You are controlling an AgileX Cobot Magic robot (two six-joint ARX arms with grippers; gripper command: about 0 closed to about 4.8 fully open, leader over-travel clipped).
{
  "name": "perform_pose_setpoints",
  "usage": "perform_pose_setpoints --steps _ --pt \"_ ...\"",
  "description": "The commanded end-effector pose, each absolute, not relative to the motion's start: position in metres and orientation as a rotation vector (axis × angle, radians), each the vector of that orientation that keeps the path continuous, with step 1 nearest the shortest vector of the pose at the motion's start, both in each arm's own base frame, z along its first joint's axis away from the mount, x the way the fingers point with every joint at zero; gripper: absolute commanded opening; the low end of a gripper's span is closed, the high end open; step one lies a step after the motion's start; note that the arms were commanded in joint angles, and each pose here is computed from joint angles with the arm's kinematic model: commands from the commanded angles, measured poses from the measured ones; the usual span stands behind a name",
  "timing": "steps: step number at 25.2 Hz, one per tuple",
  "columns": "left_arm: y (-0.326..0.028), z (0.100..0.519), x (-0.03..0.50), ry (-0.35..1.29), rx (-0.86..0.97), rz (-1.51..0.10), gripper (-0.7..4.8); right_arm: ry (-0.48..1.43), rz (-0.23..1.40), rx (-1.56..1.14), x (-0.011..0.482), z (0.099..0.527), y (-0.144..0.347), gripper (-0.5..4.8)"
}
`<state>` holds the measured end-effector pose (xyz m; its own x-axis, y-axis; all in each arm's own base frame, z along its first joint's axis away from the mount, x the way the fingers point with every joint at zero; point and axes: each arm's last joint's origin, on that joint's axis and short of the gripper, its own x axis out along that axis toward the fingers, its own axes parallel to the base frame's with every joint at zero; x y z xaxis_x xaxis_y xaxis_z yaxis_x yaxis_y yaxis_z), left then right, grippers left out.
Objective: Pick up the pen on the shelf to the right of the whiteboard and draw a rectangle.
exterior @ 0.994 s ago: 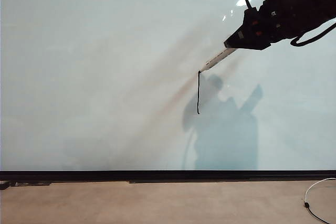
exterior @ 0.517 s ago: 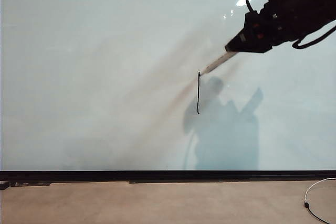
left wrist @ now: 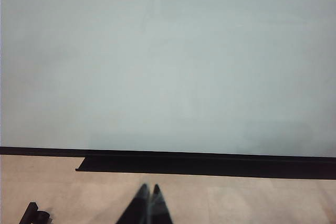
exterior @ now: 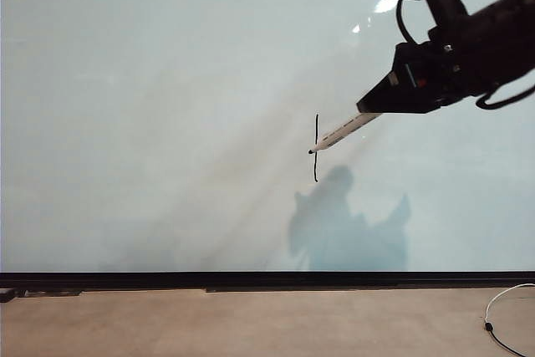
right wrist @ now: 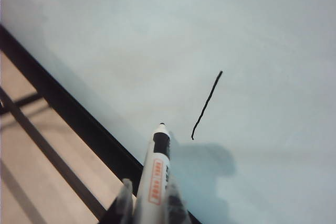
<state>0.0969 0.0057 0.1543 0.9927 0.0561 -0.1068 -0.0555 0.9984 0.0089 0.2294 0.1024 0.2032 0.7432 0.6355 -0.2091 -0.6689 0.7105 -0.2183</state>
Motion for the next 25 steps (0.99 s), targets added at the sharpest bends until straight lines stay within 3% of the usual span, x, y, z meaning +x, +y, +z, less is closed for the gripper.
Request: perform_pose_setpoints --steps 1,17,25 --pt "0.006 0.156 0.097 0.094 0.007 0.057 -0.05 0.028 0.71 -0.166 0.223 0.204 0.1 -0.05" --pt "0.006 0.156 0.097 0.094 0.007 0.057 -0.05 -0.041 0.67 0.057 0.231 0.193 0.095 -0.05" --pt "0.006 0.156 0.097 0.094 0.007 0.057 -0.04 -0.038 0.724 0.139 0.242 0.184 0.082 -0.05"
